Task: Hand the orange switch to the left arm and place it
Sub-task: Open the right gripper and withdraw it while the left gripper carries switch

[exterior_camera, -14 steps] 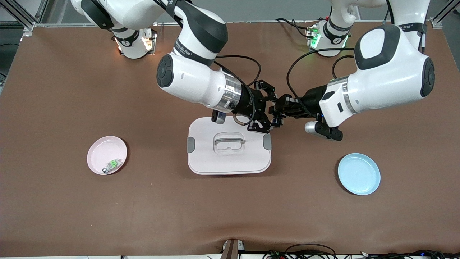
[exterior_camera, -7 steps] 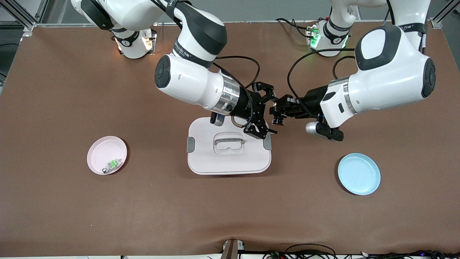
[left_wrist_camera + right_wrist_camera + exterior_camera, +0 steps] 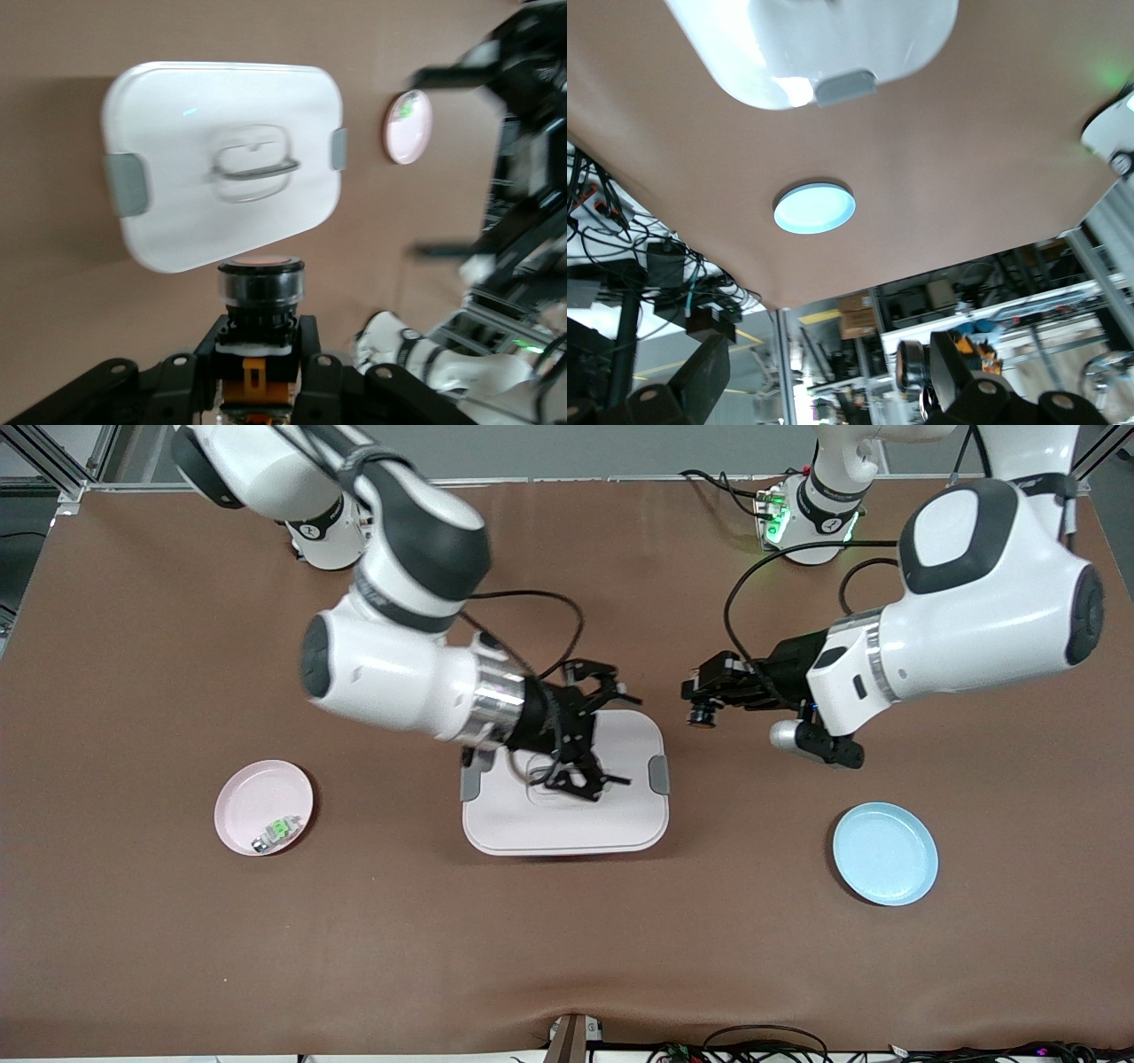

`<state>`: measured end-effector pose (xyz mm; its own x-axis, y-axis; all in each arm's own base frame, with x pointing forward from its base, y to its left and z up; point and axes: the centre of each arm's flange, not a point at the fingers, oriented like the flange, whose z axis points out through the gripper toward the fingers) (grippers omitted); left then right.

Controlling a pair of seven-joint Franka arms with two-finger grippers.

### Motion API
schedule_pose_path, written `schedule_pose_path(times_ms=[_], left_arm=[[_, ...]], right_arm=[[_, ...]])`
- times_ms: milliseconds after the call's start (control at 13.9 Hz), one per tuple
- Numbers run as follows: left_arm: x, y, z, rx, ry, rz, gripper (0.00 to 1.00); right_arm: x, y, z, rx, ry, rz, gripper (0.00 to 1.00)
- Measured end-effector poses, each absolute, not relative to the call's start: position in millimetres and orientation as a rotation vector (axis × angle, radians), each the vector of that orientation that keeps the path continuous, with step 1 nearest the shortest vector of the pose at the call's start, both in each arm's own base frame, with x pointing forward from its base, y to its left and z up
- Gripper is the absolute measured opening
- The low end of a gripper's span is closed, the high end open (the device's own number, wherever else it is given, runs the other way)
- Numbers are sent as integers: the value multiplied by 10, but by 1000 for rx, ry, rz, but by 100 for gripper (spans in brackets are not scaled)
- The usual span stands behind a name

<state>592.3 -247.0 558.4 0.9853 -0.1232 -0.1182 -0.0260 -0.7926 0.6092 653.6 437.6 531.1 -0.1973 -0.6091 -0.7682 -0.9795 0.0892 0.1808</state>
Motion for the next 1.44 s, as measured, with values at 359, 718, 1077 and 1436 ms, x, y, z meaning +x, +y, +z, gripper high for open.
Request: schedule_pose_path(times_ms=[359,718,1077,1436], left_arm=[[5809,-1711,5931,2644,-76,-188,34],[5885,-809,5934,2717,40,-192,34],[5916,-295,5911,2808,152,-169,34],[6256,-146,5608,2905,482,-40,34]], right_arm=[[6718,3678,5406,-1890,1521,882,100],[6765,3131,5393,-2292,997,642,100],[6757,2474,5380,-2634,490,460,100],[6918,1547,5351,-2854,-7,274,100]])
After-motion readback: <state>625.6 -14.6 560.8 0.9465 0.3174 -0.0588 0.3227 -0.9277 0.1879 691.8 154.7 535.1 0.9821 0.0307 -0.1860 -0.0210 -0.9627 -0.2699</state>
